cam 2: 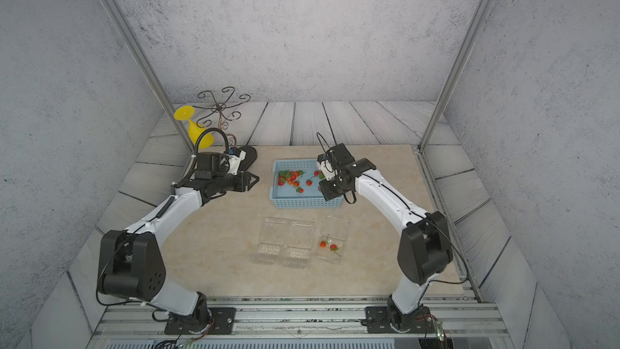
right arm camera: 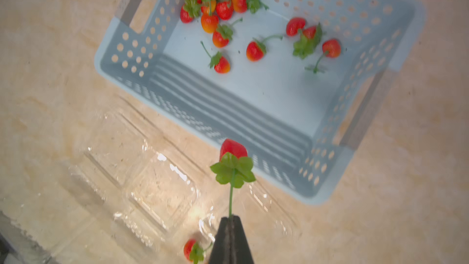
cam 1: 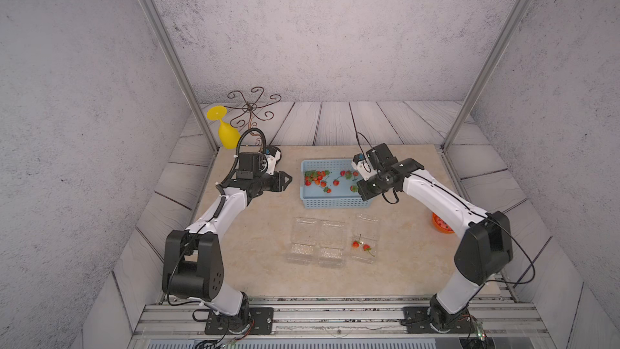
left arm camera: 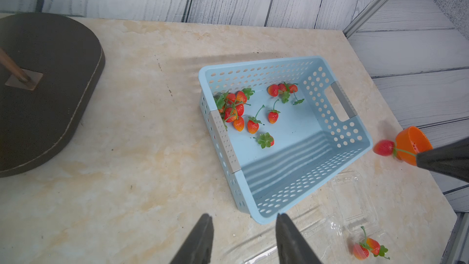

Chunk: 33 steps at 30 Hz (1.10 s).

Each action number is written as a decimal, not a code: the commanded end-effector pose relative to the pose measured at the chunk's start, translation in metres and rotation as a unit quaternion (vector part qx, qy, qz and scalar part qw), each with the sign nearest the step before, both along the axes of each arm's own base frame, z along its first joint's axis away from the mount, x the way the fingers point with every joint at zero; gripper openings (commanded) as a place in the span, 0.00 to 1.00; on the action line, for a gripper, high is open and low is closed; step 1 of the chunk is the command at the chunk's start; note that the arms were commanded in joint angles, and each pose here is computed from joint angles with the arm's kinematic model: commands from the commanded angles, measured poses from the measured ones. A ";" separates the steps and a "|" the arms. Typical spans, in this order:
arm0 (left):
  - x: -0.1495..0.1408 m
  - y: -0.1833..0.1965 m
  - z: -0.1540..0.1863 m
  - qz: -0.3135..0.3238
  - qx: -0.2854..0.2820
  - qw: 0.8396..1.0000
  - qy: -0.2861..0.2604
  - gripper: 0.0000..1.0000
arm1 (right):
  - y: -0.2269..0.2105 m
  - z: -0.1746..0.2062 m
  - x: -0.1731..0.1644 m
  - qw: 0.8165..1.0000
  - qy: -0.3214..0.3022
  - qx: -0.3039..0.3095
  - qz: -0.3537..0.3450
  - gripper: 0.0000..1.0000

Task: Pack strawberries into containers
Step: Place the strawberry in the packing box.

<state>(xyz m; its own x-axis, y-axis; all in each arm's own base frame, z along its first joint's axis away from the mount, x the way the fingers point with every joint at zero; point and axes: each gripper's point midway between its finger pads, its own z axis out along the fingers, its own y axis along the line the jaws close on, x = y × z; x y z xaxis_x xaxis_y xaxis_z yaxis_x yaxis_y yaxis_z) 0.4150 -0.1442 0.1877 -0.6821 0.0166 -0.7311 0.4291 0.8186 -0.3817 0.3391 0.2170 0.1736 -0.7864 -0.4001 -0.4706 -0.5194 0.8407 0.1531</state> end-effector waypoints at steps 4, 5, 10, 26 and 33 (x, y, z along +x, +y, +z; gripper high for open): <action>0.000 -0.006 0.021 -0.013 -0.008 1.000 -0.025 0.45 | -0.016 -0.037 -0.088 0.995 0.101 0.018 -0.012 0.00; 0.000 -0.006 0.022 -0.012 -0.008 1.000 -0.025 0.45 | -0.017 -0.043 -0.099 0.993 0.115 0.018 -0.012 0.00; -0.001 -0.006 0.025 -0.012 -0.009 0.999 -0.029 0.45 | -0.013 -0.071 -0.139 0.988 0.153 0.016 -0.008 0.00; -0.003 -0.005 0.029 -0.011 -0.008 0.999 -0.035 0.45 | -0.012 -0.034 -0.081 0.998 0.039 -0.047 -0.030 0.50; -0.003 -0.004 0.023 -0.009 -0.005 1.000 -0.029 0.45 | 0.019 -0.017 0.041 0.996 -0.027 -0.042 -0.069 0.50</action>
<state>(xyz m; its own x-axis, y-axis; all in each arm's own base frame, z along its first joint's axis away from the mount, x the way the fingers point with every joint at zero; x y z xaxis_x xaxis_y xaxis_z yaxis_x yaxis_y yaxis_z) 0.4126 -0.1443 0.1994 -0.6614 0.0134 -0.7499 0.4412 0.8155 -0.3745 0.3416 0.2390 0.1706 -0.8131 -0.3326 -0.4778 -0.4356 0.8920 0.1203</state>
